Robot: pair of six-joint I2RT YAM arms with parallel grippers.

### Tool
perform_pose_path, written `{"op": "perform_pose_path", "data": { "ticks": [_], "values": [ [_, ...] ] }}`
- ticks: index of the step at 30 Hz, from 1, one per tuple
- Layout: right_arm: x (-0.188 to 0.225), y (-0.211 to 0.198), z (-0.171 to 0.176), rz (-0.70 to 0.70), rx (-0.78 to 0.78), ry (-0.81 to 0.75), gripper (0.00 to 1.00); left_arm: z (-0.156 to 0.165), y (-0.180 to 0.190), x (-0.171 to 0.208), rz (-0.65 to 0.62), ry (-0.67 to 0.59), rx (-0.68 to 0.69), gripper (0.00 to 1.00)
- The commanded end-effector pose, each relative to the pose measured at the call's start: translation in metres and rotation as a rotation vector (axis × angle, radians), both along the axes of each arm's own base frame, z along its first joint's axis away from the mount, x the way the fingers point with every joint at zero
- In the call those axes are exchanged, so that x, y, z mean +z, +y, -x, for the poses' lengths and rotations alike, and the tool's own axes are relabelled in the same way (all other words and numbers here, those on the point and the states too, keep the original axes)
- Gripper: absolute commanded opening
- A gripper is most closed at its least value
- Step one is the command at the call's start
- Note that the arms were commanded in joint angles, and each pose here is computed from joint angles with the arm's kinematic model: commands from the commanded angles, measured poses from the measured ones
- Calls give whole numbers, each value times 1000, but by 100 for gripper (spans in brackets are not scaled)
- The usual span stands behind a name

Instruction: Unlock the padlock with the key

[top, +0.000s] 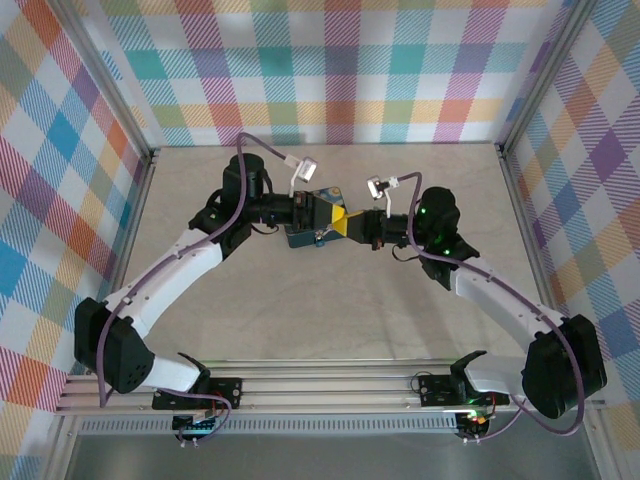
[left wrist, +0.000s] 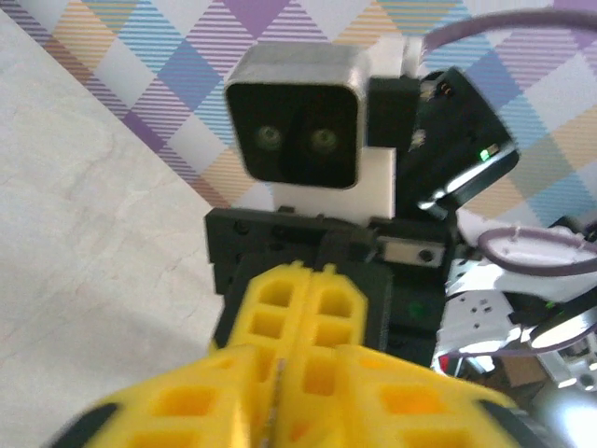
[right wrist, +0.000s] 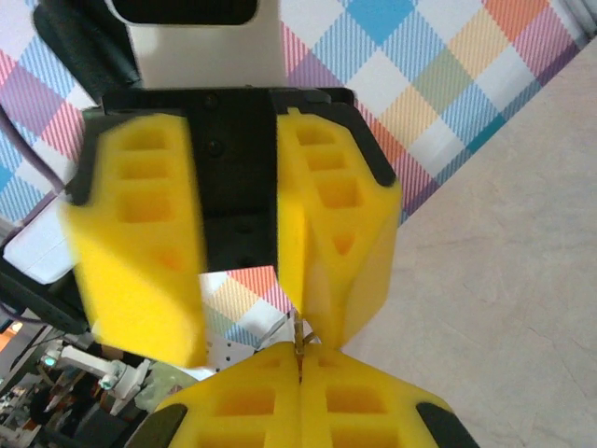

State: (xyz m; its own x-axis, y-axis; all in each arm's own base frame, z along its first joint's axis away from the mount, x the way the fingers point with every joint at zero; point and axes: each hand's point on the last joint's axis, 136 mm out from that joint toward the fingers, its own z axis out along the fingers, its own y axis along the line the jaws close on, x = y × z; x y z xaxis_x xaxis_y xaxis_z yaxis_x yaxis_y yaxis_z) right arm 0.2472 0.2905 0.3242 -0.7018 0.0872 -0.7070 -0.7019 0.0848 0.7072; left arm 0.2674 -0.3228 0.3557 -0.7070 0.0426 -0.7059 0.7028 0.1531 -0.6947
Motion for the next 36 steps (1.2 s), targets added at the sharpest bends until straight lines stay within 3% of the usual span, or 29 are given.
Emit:
{"op": "perform_pose_path", "data": {
  "ticks": [1, 4, 9, 20, 36],
  "values": [
    [1, -1, -3, -15, -25, -27, 0, 5, 7, 19, 23, -56, 47, 41],
    [-3, -2, -2, -9, -29, -41, 0, -2, 16, 17, -2, -56, 112, 47],
    [-2, -4, 3, -18, -21, -71, 0, -8, 33, 19, 14, -54, 188, 49],
    [4, -3, 7, -25, 8, -110, 0, 1, 30, -18, 36, 46, 141, 41],
    [1, 4, 3, -17, 57, -92, 0, 0, 20, -31, 44, 81, 80, 30]
  ]
}}
